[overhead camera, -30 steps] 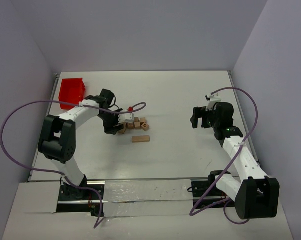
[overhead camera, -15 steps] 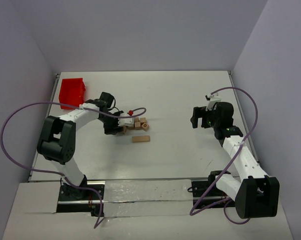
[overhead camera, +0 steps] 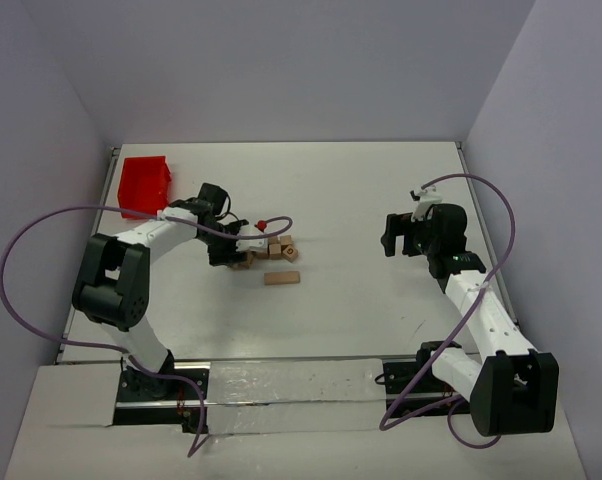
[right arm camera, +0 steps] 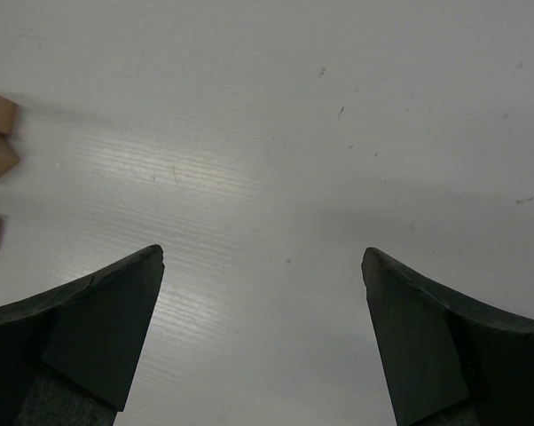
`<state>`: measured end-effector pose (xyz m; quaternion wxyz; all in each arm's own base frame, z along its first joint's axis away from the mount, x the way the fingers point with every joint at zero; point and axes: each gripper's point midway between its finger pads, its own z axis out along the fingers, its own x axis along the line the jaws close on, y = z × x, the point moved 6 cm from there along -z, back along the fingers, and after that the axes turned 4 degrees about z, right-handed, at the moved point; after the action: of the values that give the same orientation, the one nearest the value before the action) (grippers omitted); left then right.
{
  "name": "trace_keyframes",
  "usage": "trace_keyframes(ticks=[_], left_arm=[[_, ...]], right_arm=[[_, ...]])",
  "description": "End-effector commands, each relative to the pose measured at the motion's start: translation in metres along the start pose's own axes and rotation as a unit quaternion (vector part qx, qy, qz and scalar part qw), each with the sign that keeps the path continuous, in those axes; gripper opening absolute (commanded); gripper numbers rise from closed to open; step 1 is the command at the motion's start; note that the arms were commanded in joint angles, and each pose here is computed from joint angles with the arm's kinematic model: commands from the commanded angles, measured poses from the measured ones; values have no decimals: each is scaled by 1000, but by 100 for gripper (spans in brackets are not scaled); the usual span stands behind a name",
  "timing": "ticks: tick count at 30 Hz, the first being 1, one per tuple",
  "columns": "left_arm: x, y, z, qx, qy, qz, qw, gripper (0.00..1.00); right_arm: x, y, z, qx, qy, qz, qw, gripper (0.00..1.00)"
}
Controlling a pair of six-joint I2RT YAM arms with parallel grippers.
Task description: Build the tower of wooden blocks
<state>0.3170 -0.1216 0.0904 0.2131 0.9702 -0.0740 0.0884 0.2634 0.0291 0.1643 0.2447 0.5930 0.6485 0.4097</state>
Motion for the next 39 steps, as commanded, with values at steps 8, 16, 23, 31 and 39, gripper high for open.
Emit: trace_keyframes(ticks=[8, 16, 23, 31, 39], left_arm=[[0, 10, -4, -38, -11, 22, 999, 62], [-12, 9, 3, -36, -35, 0, 999, 49], [-8, 11, -5, -27, -28, -42, 998, 22], [-7, 22, -38, -17, 1, -83, 996, 2], [-10, 66, -76, -27, 18, -113, 993, 0]], right_arm=[[1, 23, -3, -25, 2, -11, 1000, 100], [1, 22, -3, -24, 2, -11, 1000, 100], [2, 24, -5, -29, 5, -11, 1000, 100], [4, 28, -10, -40, 8, -13, 999, 100], [5, 31, -14, -48, 9, -14, 999, 100]])
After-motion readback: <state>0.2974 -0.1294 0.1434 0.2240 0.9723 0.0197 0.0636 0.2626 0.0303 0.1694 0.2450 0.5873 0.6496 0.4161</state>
